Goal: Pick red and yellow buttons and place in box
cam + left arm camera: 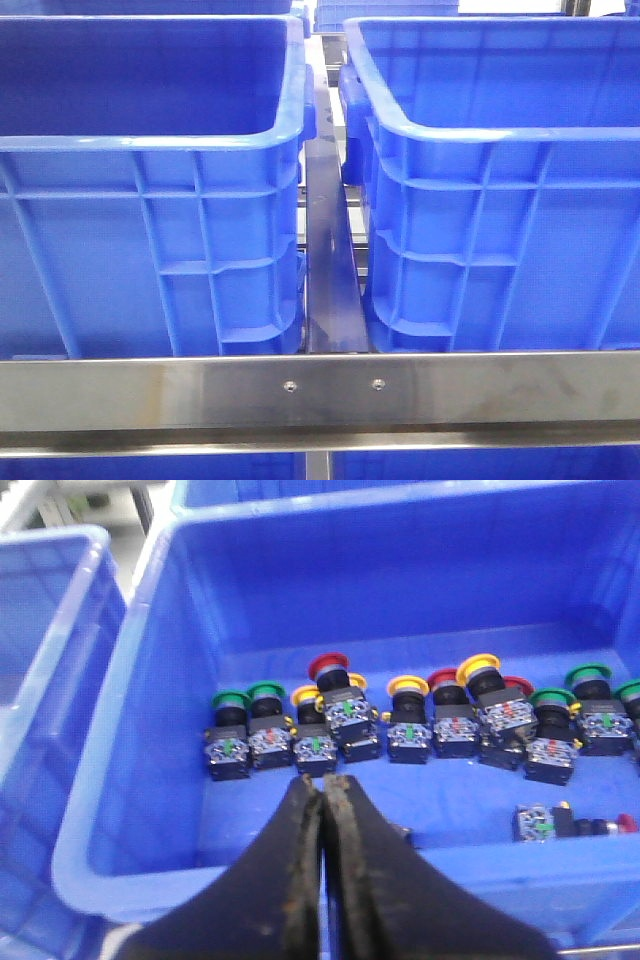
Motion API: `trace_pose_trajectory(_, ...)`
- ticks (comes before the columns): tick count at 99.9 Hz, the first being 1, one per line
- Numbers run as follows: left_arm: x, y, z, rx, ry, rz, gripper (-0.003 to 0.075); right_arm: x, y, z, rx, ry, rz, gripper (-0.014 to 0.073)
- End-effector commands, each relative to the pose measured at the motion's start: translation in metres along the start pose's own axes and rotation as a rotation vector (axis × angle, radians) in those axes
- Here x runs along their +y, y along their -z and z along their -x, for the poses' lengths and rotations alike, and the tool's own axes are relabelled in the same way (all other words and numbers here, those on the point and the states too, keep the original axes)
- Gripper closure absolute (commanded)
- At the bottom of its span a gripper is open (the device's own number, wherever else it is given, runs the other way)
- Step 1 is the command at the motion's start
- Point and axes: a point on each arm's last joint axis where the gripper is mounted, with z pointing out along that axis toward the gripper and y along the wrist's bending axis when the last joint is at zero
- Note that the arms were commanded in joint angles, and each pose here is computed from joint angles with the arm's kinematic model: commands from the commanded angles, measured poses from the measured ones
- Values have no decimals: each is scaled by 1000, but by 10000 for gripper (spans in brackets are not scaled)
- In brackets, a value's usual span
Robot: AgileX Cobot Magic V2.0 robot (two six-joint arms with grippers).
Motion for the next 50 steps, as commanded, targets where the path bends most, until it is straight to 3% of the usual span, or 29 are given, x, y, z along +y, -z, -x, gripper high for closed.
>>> trace_pose_trajectory(1,1,-5,30,-59,38,-17,730,0,3,14,-114,4,-2,654)
trace_pose_trajectory(12,2,-16,49,-43,38,-18,627,0,3,14,-114,4,-2,654)
trace_pose_trajectory(34,4,-52,69,40,40,-25,191,0,3,14,-114,4,-2,654)
trace_pose_trajectory(39,3,-62,72,66,43,-30,150,0,3,14,-114,4,-2,654)
trace_pose_trajectory(50,0,-85,77,134,91,-67,146,0,3,14,-114,4,-2,654)
